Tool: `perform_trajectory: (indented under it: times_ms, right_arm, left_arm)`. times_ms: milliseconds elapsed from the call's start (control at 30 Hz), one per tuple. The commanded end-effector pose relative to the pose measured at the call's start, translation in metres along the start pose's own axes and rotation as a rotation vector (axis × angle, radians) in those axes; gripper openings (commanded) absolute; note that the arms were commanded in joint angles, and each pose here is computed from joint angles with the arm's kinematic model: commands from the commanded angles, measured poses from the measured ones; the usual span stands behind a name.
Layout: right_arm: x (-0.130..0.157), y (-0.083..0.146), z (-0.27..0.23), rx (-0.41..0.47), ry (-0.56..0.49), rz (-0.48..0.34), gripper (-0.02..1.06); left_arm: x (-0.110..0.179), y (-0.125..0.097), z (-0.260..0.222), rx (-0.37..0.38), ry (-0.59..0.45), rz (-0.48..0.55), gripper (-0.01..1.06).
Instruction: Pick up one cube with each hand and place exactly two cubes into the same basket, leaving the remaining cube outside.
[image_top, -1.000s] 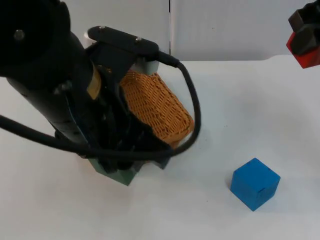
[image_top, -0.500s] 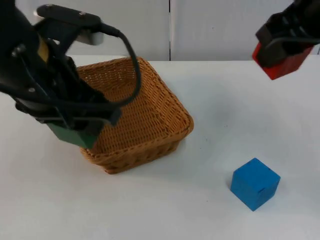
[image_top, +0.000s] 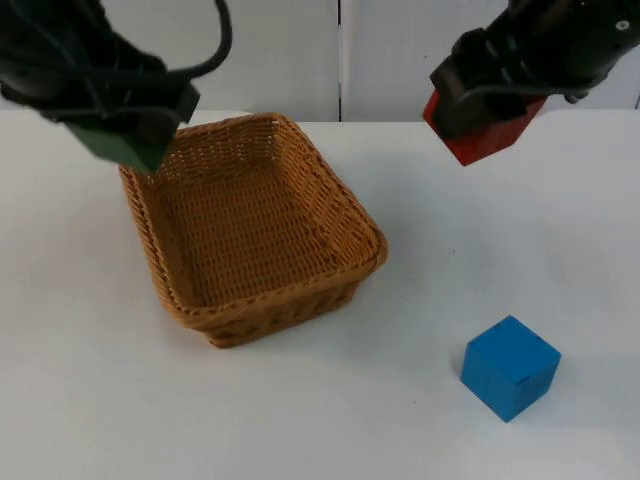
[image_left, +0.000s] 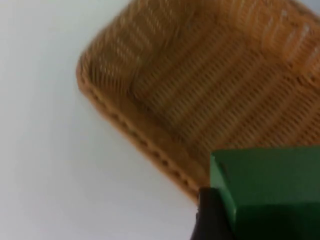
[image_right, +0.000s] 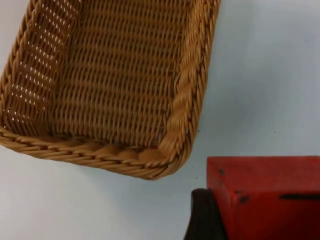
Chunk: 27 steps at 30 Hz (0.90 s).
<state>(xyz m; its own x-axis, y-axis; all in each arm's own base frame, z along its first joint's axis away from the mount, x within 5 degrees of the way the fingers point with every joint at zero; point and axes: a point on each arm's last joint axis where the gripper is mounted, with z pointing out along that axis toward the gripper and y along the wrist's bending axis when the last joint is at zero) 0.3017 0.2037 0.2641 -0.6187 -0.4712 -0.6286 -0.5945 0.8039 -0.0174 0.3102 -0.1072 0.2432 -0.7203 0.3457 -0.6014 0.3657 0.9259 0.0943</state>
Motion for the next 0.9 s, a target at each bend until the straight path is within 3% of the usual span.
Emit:
perform_trajectory:
  times_ms: [0,433,567,867]
  right_arm:
    - [-0.003,0.002,-0.002,-0.005,-0.018,-0.002,0.0]
    - [0.002,0.003,0.013,-0.019,0.021,0.01,0.0]
    - [0.005,0.005,0.029,-0.045,0.033,0.007,0.0]
    - [-0.019,0.007,0.061,-0.064,0.085,0.004,0.0]
  left_arm:
    - [-0.009,0.001,0.006,0.002,-0.015,0.014,0.0]
    - [-0.028,-0.001,0.07,0.01,0.051,0.139,0.0]
    - [-0.034,0.01,0.091,-0.003,0.067,0.138,0.0]
    - [-0.034,0.025,0.122,-0.016,0.068,0.176,0.0]
